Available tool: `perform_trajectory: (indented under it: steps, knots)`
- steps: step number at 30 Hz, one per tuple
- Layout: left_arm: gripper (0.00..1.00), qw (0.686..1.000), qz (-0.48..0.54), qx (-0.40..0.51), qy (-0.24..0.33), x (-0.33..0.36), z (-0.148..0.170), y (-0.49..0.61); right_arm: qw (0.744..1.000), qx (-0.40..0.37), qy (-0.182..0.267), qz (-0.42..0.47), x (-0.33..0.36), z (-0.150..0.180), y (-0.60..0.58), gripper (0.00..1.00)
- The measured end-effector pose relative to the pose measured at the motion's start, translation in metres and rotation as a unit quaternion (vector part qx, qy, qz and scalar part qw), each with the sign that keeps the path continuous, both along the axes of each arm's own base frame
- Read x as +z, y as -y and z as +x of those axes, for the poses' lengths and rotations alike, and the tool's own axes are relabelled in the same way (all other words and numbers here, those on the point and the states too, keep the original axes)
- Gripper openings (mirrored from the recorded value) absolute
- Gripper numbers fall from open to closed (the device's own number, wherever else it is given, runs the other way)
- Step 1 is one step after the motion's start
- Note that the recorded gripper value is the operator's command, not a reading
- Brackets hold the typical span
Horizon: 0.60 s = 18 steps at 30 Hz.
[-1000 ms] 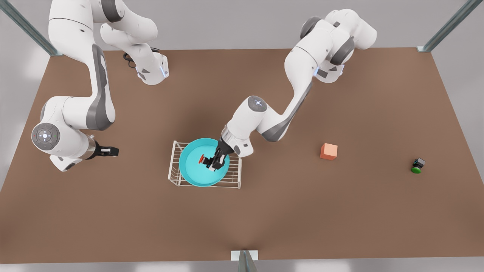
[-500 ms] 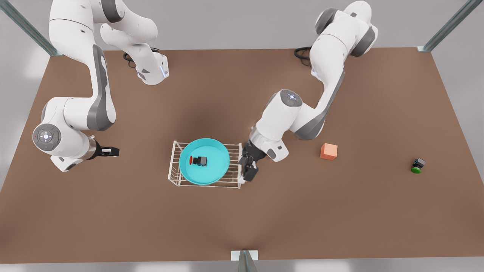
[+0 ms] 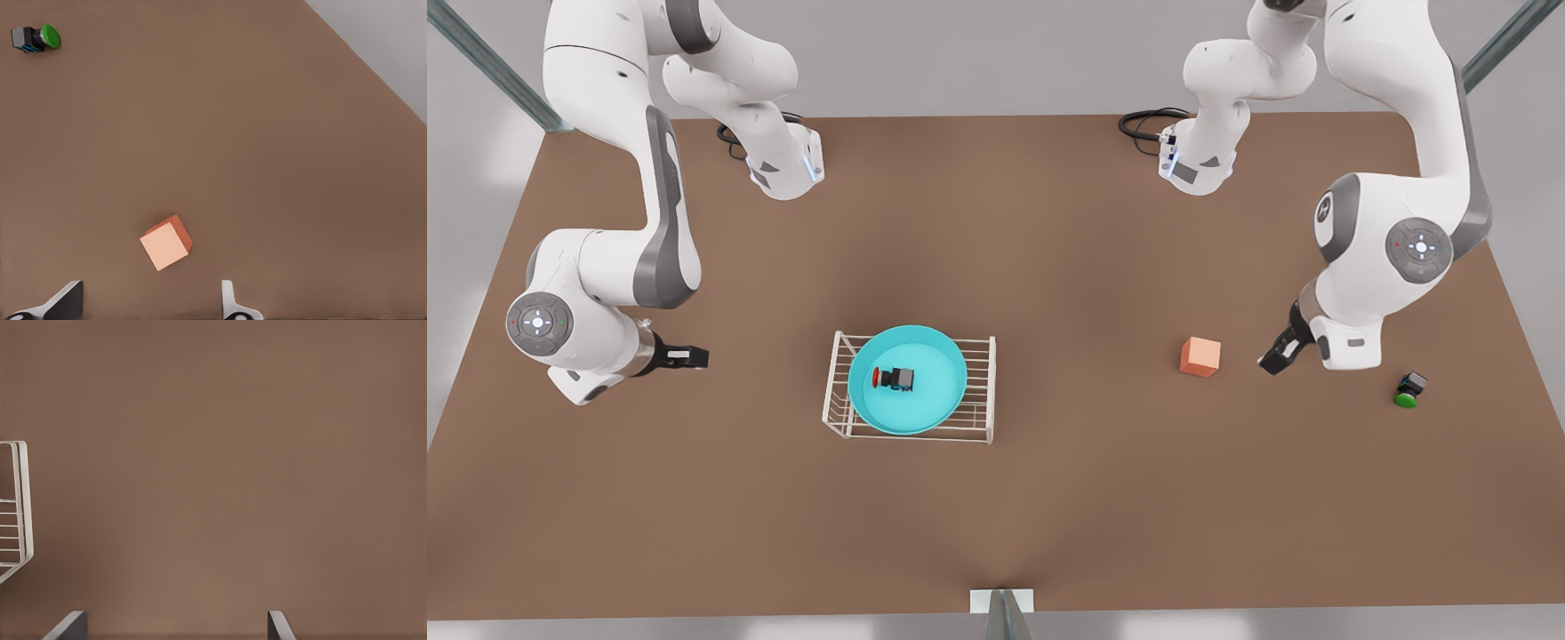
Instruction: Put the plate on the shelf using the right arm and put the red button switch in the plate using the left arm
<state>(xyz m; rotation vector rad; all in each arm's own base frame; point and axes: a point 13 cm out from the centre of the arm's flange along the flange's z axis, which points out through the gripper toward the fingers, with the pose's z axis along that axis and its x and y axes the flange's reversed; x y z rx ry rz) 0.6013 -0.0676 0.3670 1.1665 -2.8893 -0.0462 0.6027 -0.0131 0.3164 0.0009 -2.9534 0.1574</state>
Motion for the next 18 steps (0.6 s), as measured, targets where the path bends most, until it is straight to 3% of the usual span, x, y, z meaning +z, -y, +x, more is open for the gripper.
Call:
perform_trajectory:
  steps: [9, 18]
  knots:
    - [1.00, 0.982, -0.017, -0.190, -0.015, -0.0022, -0.0025, -0.0055, 1.000, 0.000, 0.000, 0.000, 0.0000, -0.0001, 0.0007, 1.00]
    - [1.00, 0.951, -0.026, -0.306, -0.021, -0.0053, -0.0041, -0.0046, 1.000, 0.001, 0.001, -0.001, 0.0008, 0.0005, -0.0006, 1.00]
